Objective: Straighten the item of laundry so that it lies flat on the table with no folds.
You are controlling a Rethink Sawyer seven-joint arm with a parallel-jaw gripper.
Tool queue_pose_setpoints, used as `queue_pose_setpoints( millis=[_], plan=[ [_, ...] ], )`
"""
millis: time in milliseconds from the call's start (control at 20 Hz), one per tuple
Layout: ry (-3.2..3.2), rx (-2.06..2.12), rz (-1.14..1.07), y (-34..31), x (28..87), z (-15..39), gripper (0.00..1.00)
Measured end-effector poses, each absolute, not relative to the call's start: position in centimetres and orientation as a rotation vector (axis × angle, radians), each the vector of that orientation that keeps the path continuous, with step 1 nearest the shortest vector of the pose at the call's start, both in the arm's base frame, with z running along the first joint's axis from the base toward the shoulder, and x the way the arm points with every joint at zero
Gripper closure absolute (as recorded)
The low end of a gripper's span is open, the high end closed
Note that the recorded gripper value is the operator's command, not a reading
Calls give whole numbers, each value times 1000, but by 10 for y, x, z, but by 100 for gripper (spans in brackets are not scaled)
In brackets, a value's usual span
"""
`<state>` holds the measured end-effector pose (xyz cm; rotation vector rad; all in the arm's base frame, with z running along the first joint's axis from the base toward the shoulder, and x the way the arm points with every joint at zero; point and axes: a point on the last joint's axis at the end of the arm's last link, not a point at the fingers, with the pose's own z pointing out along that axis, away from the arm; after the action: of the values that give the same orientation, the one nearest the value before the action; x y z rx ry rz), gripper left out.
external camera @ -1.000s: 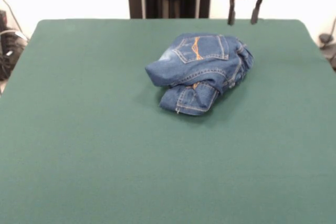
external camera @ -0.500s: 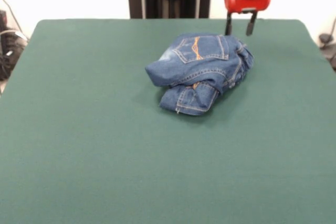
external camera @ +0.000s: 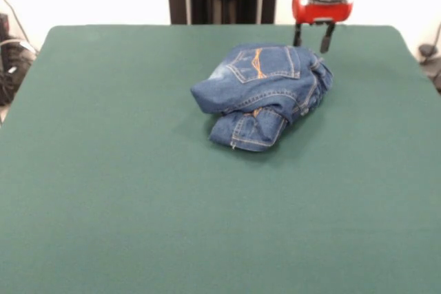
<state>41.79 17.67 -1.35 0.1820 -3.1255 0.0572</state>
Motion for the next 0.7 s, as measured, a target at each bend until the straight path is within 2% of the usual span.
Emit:
queue_pose_setpoints(
  millis=[450,700],
  plan=[
    [-3137,106,102,179,443,-6,0],
    [-3102,86,95,188,452,18,0]
  ],
)
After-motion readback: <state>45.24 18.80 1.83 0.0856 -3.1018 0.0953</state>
